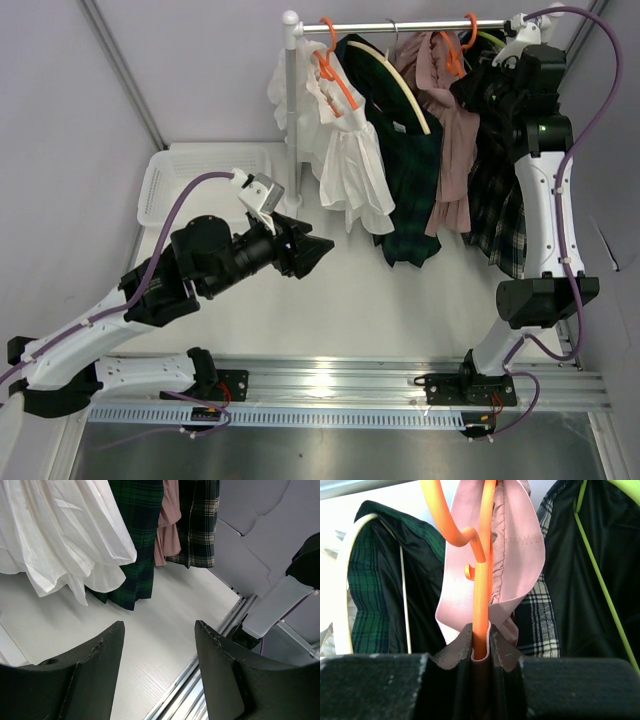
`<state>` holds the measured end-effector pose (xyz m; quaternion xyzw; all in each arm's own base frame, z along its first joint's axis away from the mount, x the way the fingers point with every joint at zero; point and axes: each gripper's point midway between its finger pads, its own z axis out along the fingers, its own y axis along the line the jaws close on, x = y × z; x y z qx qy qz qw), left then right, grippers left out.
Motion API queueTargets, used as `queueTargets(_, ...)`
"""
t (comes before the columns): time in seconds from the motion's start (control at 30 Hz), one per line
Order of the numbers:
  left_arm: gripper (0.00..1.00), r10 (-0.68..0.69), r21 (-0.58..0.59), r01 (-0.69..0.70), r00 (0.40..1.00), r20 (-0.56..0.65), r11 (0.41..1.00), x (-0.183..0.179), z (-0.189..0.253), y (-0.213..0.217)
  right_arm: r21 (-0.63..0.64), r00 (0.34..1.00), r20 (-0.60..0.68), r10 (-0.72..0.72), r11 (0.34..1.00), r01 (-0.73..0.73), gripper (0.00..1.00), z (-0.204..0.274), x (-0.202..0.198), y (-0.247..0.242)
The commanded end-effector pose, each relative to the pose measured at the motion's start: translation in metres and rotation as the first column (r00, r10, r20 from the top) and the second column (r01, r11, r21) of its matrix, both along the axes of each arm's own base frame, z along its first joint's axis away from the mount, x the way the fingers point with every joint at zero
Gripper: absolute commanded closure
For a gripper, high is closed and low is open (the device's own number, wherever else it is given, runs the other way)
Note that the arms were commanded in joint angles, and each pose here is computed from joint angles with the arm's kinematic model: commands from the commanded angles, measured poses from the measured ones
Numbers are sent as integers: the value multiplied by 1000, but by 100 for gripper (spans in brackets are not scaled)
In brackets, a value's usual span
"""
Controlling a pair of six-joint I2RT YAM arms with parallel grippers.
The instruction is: Place the skirt on the hanger
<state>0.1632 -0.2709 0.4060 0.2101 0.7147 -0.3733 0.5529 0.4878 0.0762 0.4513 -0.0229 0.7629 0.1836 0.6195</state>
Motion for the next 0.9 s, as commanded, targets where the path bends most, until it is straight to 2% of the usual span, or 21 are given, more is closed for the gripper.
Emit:
queueTargets(0.0,37,16,-31,-16,1000,-1,999,1,10,5,-6,1000,11,24,1000,-24,100,3,-13,6)
queueTargets(0.2,36,10,-31,-10,1000,2,999,-1,10,6,-2,1000,2,5,1000,-5,100,-3,-22,3)
queueTargets(0.3,34,10,-35,-9,1000,4,999,-2,9,8,2,1000,-1,3,1000,-3,92,-4,-28,2)
queueTargets(0.4,34,14,-33,-14,1000,7,999,-2,9,11,8,1000,6,-14,1000,14,65,0,-37,-1)
queueTargets(0.43,34,18,-33,-18,1000,9,999,-2,10,13,11,999,11,-36,999,36,49,2,-40,-5)
queueTargets(0.5,33,27,-28,-27,1000,11,999,-2,10,16,17,998,18,-57,998,56,37,6,-50,-9)
queueTargets(0.73,31,99,-10,-99,994,40,995,3,12,38,40,992,-32,-118,992,120,16,4,-97,-28)
queueTargets(0.77,30,104,-12,-103,994,44,995,2,14,42,41,990,-64,-124,991,126,12,-10,-101,-28)
queueTargets(0.87,30,125,-5,-125,991,50,992,3,14,49,72,990,-54,-128,989,132,6,-10,-131,-27)
